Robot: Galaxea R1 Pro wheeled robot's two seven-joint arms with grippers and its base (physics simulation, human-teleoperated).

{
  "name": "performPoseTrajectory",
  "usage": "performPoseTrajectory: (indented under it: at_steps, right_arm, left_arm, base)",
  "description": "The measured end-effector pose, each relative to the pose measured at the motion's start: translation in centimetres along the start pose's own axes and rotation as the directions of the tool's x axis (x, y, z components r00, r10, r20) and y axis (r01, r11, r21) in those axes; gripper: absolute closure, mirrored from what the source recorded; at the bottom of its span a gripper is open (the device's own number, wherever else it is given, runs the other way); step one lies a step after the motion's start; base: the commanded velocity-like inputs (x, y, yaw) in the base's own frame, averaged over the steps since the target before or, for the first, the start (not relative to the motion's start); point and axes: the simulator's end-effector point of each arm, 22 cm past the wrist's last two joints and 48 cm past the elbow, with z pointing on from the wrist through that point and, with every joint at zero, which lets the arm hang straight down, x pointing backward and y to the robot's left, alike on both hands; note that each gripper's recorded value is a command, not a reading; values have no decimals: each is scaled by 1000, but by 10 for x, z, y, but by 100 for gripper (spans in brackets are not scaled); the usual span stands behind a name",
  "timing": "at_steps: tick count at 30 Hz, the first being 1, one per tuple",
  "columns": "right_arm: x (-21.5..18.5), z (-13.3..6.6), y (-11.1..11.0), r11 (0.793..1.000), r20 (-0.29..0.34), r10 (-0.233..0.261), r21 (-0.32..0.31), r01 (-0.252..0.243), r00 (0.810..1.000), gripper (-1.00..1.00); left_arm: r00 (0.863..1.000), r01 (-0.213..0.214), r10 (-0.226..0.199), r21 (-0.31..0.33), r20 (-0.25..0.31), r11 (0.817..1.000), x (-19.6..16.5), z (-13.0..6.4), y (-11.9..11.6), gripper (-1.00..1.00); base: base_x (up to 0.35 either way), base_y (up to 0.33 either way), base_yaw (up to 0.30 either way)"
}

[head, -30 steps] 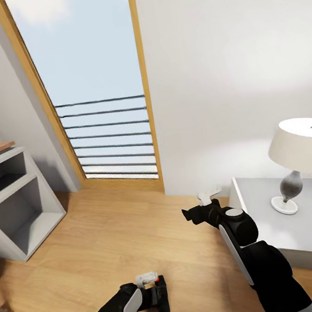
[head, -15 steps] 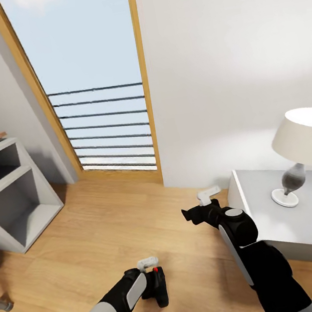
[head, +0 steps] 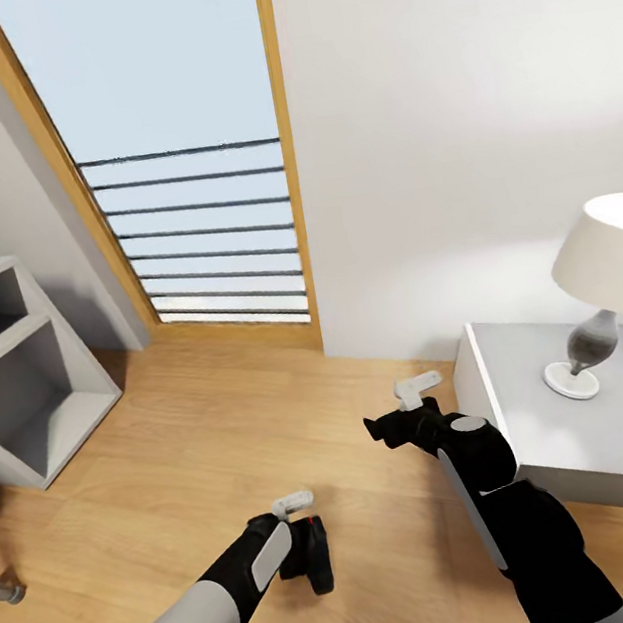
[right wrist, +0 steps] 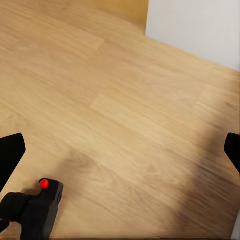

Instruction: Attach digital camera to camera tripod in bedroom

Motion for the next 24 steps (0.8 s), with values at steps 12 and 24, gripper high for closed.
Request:
performPoseTrajectory:
  at_steps: [12, 24]
  right_arm:
    - [24, 18, -1, 1000, -47, 12, -6, -12, 999, -100]
    - [48, 36, -1, 1000, -94, 21, -13, -22, 995, -100]
  left_arm:
    - [999, -10, 9, -13, -42, 1000, 16, 18, 3, -100]
    - [996, -16, 13, -22, -90, 1000, 36, 37, 8, -100]
  base:
    - [0, 0, 0]
    - [0, 0, 0]
